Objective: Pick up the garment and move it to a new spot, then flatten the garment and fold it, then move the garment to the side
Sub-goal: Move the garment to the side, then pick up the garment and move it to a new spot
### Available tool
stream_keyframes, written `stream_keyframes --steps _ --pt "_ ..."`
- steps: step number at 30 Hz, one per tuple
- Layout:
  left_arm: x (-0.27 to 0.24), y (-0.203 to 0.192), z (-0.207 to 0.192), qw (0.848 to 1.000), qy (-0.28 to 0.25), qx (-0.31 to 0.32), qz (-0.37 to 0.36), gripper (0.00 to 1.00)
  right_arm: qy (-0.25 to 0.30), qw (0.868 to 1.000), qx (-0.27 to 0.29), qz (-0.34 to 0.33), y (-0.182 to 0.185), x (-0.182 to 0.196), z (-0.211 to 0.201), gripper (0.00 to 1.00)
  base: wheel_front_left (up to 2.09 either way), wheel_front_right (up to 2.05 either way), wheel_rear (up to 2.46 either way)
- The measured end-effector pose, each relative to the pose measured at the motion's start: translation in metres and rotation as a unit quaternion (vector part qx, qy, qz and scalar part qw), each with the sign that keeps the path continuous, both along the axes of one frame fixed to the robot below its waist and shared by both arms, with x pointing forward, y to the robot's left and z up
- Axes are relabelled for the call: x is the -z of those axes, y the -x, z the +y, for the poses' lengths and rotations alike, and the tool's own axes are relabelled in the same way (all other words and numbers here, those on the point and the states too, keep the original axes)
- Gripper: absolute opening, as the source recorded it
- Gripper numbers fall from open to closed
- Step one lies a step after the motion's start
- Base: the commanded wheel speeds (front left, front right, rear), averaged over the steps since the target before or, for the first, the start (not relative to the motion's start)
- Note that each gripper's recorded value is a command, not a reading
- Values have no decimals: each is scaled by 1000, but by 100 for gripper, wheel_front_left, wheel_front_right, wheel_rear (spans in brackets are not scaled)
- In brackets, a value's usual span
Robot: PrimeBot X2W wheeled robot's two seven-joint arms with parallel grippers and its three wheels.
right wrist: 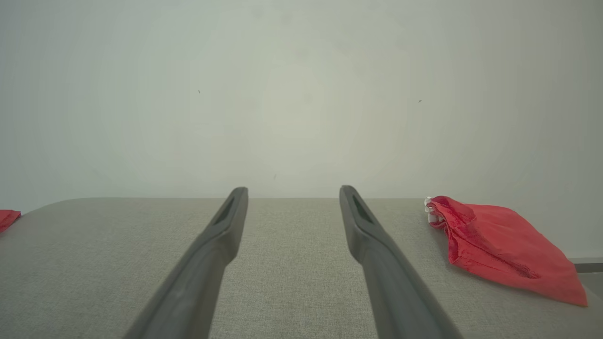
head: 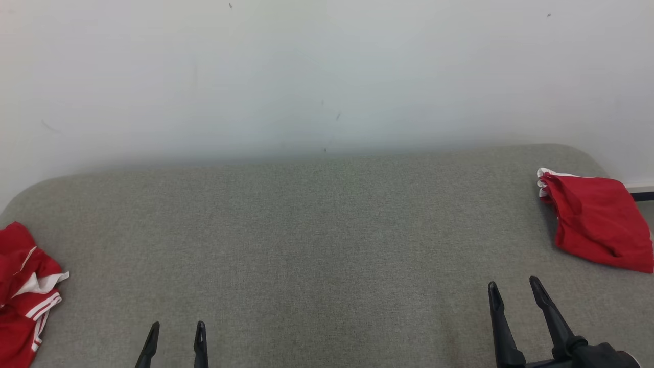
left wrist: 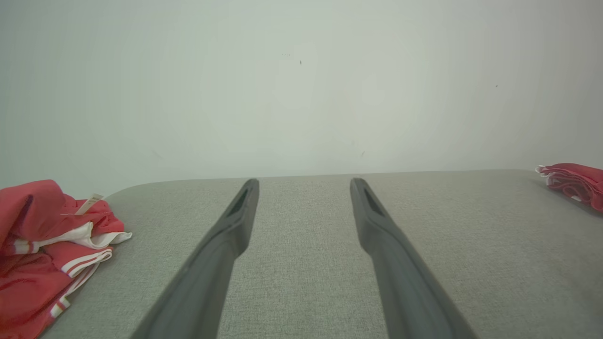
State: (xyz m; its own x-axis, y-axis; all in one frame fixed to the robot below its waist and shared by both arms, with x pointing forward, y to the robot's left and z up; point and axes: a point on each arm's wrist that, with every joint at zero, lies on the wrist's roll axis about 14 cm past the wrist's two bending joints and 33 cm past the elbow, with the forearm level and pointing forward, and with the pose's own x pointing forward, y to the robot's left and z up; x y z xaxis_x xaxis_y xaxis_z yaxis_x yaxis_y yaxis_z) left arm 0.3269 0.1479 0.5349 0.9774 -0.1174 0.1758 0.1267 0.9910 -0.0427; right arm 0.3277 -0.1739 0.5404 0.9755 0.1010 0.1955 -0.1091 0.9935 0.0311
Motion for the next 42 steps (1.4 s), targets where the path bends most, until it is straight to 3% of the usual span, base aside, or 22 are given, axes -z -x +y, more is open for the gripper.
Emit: stream_keyframes --steps 11,42 --pt "6 4 -8 1000 -1 12 10 100 -8 1000 10 14 17 10 -1 100 0 0 0" --pt "14 7 -10 1000 -2 12 22 100 -17 1000 8 15 18 11 3 100 0 0 0"
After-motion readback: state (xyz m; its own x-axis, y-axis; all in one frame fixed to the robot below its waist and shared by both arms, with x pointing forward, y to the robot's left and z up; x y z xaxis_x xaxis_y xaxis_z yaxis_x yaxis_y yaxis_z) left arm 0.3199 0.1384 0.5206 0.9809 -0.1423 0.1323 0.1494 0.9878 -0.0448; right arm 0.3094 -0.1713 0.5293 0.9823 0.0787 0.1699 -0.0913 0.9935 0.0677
